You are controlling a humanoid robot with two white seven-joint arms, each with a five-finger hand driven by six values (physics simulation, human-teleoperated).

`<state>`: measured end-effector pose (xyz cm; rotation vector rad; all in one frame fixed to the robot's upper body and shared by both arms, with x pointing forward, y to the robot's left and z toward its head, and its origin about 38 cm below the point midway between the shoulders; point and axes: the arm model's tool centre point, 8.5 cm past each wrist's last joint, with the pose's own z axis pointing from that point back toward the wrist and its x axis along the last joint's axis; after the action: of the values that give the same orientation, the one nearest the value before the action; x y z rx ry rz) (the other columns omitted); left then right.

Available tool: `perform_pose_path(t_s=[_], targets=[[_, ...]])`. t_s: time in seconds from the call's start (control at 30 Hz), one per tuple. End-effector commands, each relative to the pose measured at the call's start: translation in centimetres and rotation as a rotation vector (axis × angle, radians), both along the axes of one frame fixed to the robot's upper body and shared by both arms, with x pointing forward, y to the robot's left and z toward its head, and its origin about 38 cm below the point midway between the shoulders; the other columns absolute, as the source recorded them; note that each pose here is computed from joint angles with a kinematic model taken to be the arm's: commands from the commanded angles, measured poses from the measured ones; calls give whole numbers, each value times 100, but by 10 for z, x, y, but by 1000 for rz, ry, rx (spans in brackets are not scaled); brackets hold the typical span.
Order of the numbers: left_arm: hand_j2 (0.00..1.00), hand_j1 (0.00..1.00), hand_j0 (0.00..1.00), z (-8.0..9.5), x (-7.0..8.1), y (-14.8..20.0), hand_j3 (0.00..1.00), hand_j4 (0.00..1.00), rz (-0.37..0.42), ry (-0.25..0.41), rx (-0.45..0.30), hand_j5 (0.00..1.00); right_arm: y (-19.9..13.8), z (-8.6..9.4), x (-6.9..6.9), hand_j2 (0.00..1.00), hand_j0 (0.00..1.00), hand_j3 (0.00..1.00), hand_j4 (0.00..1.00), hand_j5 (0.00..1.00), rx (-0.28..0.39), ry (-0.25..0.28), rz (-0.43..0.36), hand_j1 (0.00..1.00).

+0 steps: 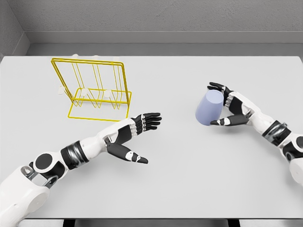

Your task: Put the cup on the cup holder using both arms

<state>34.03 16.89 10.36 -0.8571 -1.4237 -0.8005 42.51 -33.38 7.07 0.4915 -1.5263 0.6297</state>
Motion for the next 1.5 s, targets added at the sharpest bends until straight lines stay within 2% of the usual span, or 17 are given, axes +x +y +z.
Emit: perform_pose_path(t_s=[0.0, 0.43, 0.83, 0.97, 1.3, 1.47], targets=[[100, 100, 100, 1, 0, 0, 100, 100, 1, 1, -6, 100, 3, -1, 0, 100, 100, 100, 100, 100, 11, 3, 0, 100], [100, 100, 100, -1, 0, 0, 100, 100, 2, 5, -5, 100, 12, -6, 1, 96, 96, 96, 96, 96, 15, 13, 16, 96], [100, 100, 100, -1, 0, 1, 100, 100, 5, 7, -3, 100, 14, -10, 0, 73, 73, 73, 73, 73, 5, 25, 22, 73], [100, 100, 100, -1, 1, 2, 100, 100, 8, 6, -4, 100, 14, -8, 1, 72, 72, 72, 72, 72, 5, 15, 24, 72], [100, 100, 100, 0, 3, 6, 100, 100, 22, 4, -3, 100, 24, 19, 10, 72, 72, 72, 72, 72, 15, -58, 65, 72], [100, 100, 100, -1, 3, 6, 100, 100, 22, 5, -1, 100, 36, 43, 9, 72, 72, 72, 72, 72, 22, -117, 122, 72]])
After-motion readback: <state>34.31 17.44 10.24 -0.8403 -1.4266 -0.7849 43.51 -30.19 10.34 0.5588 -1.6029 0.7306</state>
